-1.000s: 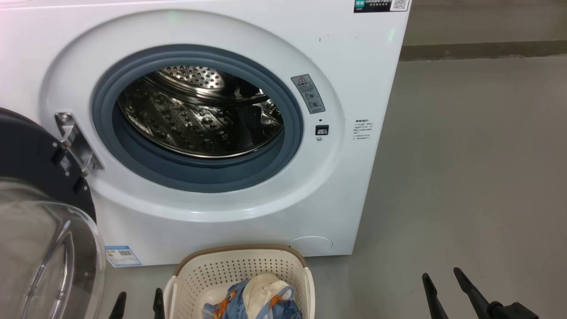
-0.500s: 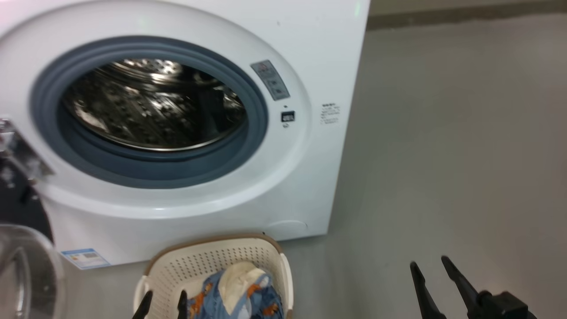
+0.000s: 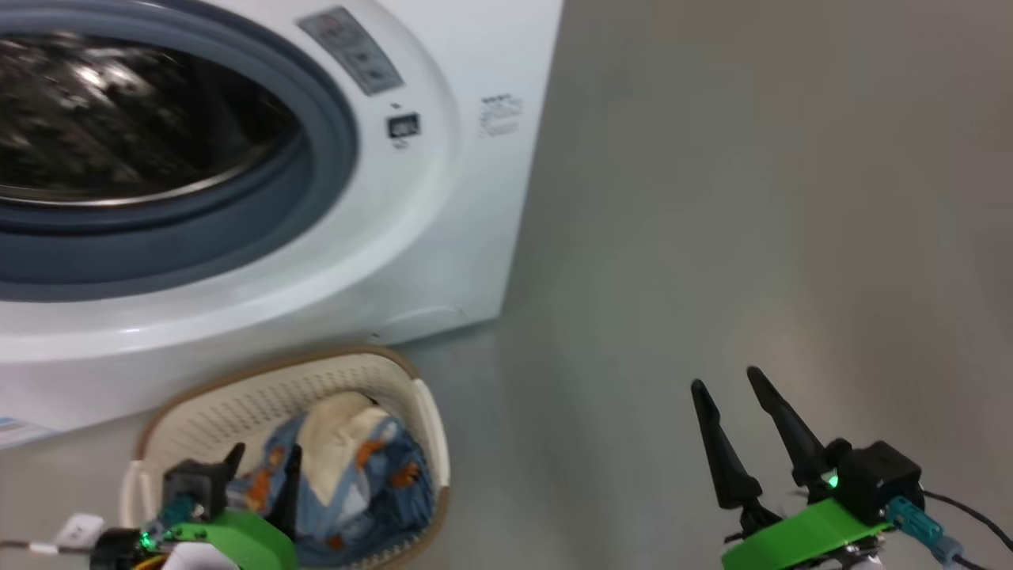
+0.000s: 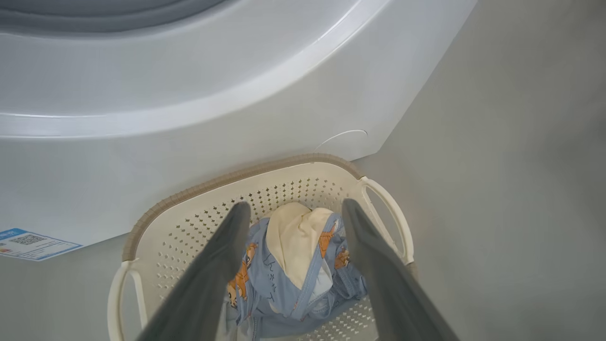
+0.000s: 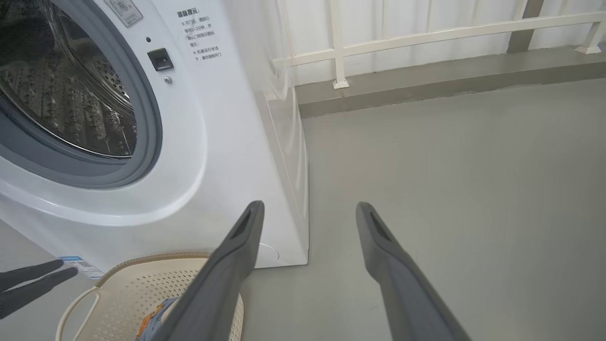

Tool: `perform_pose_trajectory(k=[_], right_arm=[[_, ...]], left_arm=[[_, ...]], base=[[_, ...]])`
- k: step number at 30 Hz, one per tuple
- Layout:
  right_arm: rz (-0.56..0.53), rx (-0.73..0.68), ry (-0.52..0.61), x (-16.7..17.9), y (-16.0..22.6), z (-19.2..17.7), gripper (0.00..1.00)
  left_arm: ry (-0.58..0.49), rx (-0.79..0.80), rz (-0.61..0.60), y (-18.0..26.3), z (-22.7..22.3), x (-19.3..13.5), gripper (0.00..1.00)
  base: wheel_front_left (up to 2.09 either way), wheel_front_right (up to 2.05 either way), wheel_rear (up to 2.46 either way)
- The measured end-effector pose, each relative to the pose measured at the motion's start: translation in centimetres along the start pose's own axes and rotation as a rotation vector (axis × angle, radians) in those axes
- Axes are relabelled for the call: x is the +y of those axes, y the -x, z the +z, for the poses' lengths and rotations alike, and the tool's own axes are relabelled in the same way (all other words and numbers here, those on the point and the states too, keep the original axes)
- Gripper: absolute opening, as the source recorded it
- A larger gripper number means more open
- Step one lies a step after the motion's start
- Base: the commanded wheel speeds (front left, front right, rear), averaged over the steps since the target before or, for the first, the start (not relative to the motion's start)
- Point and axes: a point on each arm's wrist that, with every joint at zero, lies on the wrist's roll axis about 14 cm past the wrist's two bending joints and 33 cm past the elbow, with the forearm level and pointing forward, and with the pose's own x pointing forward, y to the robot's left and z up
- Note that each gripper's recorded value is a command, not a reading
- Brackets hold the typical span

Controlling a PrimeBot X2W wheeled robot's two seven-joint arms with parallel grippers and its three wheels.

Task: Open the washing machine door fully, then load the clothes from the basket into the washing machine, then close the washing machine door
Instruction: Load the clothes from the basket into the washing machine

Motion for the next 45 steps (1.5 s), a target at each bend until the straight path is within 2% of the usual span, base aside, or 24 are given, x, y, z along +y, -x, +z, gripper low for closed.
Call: perform_pose_trajectory(k=[8,19,45], right_arm=[[-0.06,0.046,0.008,-1.9,-1.3,-1.4,1.0],[-0.122,0.112,0.035,-4.2,-2.7,-3.6,1.0],[-0.133,0.217,0.087,-5.4,-5.3,-8.3,1.0]], left_arm=[[0.001,0.236,-0.071,-5.3,-5.8,-0.1,1.0],[-0.025,0.52,-0.04,-8.7,-13.2,2.2,1.0],[-0.019,0.697,-0.031,-13.4,-20.1,4.4,1.0]], base=[[0.0,0.0,0.0],[0.0,0.0,0.0],[0.0,0.0,0.0]])
